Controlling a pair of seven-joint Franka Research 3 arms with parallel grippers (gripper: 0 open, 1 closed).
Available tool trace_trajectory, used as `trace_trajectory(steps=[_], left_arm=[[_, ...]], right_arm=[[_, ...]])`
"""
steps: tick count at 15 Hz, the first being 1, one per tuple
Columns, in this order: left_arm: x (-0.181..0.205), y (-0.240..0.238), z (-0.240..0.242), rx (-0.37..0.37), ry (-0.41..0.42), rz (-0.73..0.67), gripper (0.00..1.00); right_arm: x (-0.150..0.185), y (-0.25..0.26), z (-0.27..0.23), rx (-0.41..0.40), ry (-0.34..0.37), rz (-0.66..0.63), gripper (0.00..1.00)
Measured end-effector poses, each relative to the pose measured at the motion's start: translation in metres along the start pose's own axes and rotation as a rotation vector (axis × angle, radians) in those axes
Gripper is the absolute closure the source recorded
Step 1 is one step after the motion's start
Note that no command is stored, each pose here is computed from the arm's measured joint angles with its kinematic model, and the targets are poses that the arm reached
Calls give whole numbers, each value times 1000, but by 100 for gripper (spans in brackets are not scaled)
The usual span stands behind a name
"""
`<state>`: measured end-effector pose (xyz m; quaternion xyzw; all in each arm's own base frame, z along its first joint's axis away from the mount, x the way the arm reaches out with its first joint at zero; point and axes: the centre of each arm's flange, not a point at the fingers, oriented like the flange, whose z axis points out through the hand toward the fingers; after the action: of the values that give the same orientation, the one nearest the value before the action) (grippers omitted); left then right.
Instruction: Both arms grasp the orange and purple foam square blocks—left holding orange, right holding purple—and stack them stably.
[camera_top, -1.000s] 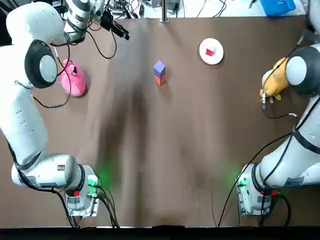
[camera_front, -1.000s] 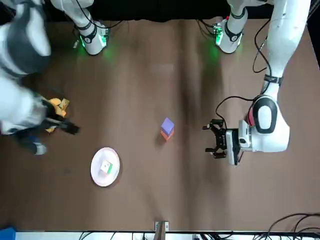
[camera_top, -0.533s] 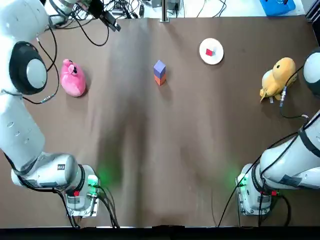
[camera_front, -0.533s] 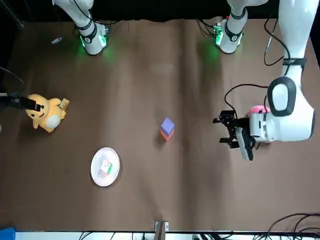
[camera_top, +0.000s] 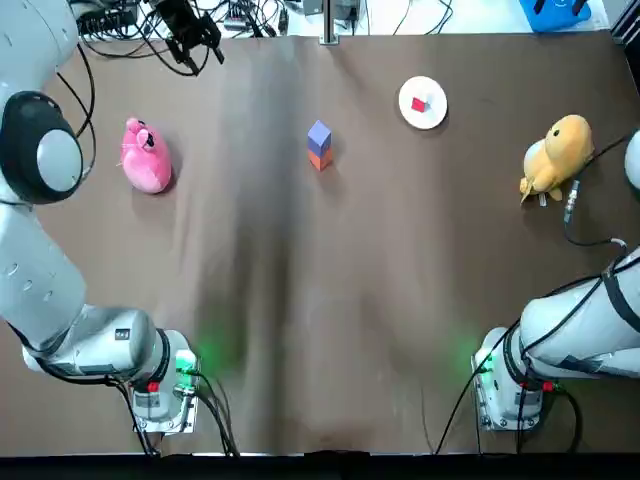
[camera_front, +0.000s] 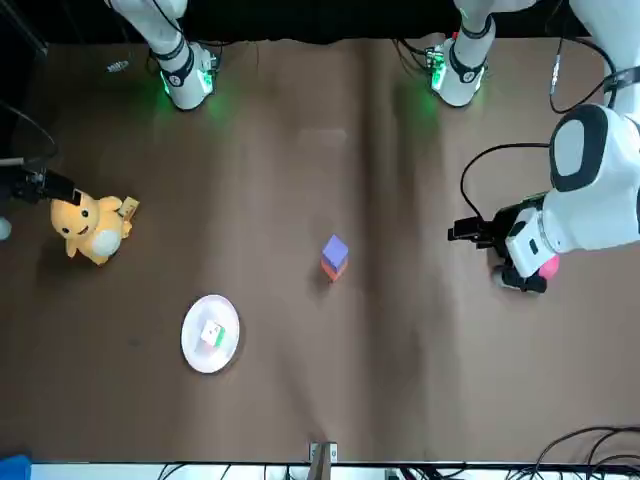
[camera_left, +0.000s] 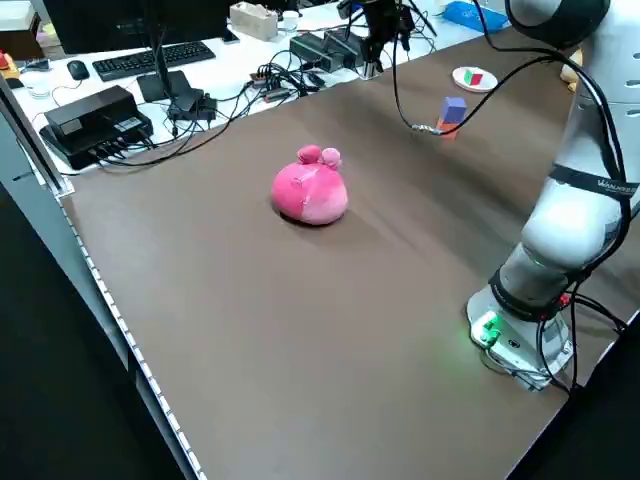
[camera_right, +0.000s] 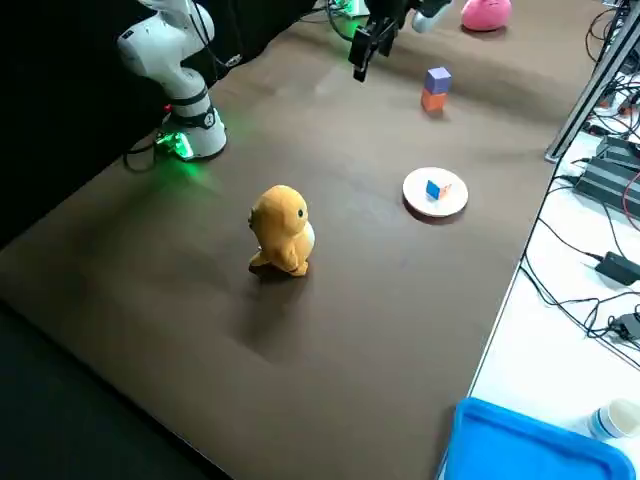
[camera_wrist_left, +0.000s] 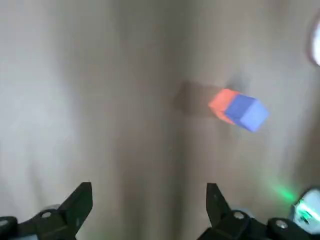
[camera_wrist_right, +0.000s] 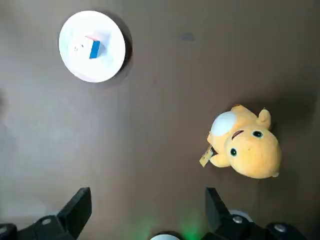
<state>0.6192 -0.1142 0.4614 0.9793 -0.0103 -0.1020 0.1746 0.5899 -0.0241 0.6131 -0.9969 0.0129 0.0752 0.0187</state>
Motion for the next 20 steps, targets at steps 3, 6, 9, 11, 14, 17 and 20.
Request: trace_trajectory(steps=[3, 6, 9, 11, 14, 17, 20], left_arm=[[-19, 4, -17, 168, -1, -21, 0], [-51, 22, -50, 332, 33, 22, 0], [-99, 53, -113, 445, 170, 60, 0], [-117, 61, -139, 450, 223, 65, 0], [-120, 62, -145, 449, 236, 62, 0], [-113, 58, -137, 448, 218, 59, 0], [-110, 57, -134, 447, 210, 58, 0]], right_arm=[[-11, 6, 4, -7, 30, 7, 0], [-18, 5, 6, -18, 38, 8, 0], [-20, 0, 4, -41, 41, 13, 0], [-20, -1, 4, -44, 41, 13, 0], [-21, 1, 5, -44, 33, 14, 0], [-21, 2, 5, -44, 32, 15, 0], [-21, 10, 6, -39, 30, 27, 0]])
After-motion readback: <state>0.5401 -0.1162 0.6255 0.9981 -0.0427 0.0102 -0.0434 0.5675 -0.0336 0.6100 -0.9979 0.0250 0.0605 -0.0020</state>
